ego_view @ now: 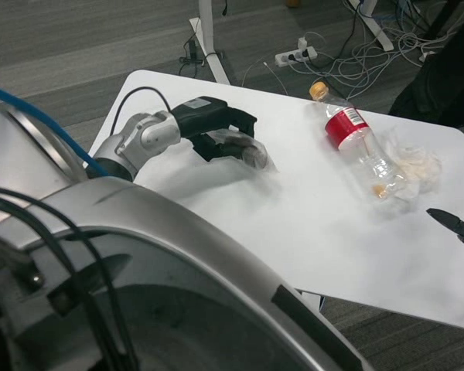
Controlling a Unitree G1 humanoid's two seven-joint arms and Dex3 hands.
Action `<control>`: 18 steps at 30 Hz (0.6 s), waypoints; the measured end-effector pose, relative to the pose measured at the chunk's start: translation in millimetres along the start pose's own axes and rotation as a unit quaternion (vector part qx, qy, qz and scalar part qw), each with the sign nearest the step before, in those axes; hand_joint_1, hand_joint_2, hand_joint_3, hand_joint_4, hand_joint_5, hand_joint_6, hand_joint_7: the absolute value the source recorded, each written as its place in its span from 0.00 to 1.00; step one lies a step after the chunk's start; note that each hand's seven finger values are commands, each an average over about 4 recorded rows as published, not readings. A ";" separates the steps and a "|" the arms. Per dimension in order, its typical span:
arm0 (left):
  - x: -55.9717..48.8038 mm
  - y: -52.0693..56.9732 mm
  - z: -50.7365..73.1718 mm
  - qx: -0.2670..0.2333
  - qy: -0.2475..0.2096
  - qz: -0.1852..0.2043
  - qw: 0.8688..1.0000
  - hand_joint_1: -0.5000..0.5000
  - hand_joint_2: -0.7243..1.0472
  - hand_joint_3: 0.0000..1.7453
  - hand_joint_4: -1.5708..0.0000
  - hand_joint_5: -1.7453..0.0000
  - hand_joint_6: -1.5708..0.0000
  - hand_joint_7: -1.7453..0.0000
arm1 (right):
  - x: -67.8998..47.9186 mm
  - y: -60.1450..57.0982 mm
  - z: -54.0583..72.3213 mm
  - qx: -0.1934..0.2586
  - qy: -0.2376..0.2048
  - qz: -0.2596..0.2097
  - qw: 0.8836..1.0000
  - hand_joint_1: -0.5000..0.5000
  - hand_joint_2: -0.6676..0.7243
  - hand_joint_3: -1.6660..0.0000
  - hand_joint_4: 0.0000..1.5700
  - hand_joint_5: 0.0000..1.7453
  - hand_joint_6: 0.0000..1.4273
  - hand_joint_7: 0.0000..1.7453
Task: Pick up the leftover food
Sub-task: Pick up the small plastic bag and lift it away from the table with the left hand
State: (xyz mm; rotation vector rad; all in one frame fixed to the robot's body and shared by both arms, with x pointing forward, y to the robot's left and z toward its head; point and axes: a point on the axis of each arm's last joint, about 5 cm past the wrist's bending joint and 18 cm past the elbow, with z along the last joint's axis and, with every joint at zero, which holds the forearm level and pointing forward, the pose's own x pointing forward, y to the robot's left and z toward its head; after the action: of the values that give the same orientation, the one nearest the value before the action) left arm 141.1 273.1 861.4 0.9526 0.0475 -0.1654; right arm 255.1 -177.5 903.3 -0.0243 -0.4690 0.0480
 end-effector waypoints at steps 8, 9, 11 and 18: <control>-7.6 -15.8 2.9 -0.116 0.007 0.147 0.982 0.00 0.90 0.55 0.00 0.06 0.12 0.16 | 1.5 0.2 1.3 0.005 -0.005 -0.007 1.000 0.08 0.45 0.95 0.02 0.00 0.00 0.00; -7.2 -16.2 4.1 -0.127 0.001 0.167 0.978 0.00 0.90 0.55 0.00 0.06 0.12 0.16 | 1.8 0.3 1.5 0.006 -0.006 -0.009 1.000 0.08 0.45 0.95 0.02 0.00 0.00 0.00; -5.1 -16.4 7.1 -0.146 -0.014 0.204 0.968 0.00 0.90 0.55 0.00 0.06 0.12 0.16 | 2.5 0.9 1.8 0.009 -0.008 -0.012 1.000 0.08 0.45 0.95 0.02 0.00 0.00 0.00; 4.2 -15.4 20.7 -0.184 -0.062 0.288 0.938 0.00 0.90 0.52 0.00 0.06 0.12 0.16 | 3.8 2.9 2.7 0.015 -0.014 -0.018 1.000 0.08 0.45 0.95 0.02 0.00 0.00 0.00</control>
State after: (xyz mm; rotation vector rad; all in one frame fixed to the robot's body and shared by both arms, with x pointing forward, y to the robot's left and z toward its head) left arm 142.0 246.9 860.5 0.5472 -0.3078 0.3191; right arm 257.1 -174.4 907.3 0.0135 -0.4975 0.0207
